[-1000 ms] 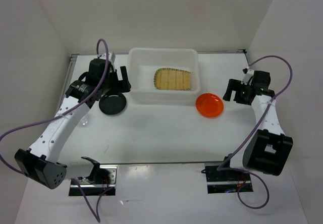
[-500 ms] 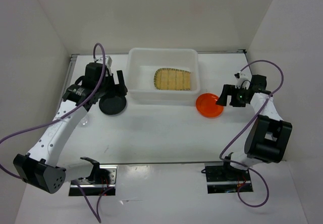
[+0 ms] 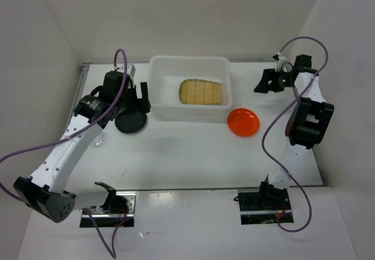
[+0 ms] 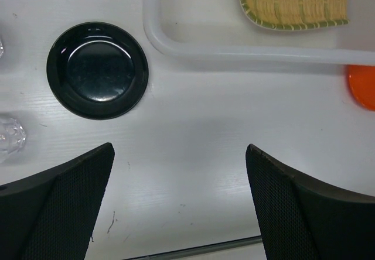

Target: Place the mixed dishes into the plastic bin

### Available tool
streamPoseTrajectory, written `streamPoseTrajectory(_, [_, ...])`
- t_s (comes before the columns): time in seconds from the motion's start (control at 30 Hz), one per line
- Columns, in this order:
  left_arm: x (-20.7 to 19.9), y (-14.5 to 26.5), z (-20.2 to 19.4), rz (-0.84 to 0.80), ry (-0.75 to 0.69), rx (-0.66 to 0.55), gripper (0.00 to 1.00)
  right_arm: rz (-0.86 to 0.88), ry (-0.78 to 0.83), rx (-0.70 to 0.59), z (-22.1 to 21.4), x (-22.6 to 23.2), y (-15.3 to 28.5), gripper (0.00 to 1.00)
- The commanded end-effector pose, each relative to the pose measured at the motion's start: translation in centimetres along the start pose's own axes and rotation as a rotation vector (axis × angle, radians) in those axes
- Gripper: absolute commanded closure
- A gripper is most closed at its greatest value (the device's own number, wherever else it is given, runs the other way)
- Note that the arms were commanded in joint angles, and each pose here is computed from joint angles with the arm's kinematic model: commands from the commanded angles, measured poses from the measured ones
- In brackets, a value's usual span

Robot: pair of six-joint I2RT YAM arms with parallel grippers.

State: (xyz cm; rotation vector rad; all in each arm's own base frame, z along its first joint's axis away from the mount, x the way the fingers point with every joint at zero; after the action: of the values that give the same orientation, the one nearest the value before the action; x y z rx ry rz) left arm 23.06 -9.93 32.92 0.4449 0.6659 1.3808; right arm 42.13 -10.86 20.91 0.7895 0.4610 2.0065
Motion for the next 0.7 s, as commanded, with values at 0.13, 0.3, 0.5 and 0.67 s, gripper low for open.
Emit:
streamPoseTrajectory(0.13, [0.4, 1.3, -0.4, 0.068, -0.048, -0.008, 0.01, 0.208, -0.211, 0.096, -8.3, 5.9, -0.4, 0.12])
streamPoseTrajectory(0.3, [0.3, 1.1, -0.4, 0.075, -0.085, -0.02, 0.01, 0.16, -0.235, 0.148, -11.6, 5.2, -1.0, 0.11])
streamPoseTrajectory(0.5, [-0.3, 0.3, -0.9, 0.052, -0.099, -0.011, 0.01, 0.074, -0.247, 0.168, -12.5, 3.2, 0.4, 0.11])
streamPoseTrajectory(0.67, [-0.1, -0.1, -1.4, 0.069, -0.103, 0.004, 0.01, 0.042, -0.262, 0.199, -14.3, 2.5, 1.1, 0.11])
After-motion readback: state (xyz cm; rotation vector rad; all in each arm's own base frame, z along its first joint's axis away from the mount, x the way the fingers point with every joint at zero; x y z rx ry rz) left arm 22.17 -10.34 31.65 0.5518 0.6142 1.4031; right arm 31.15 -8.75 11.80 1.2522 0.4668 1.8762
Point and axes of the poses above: each gripper's point midway between its finger pads, its own y axis back along the fingers, its own x axis along the line the jaws close on, z = x × y, the point moved 10 cm from there along y, back along the fingers, and after that the axes turned 3 degrees about -y, right-handed, at the moved point
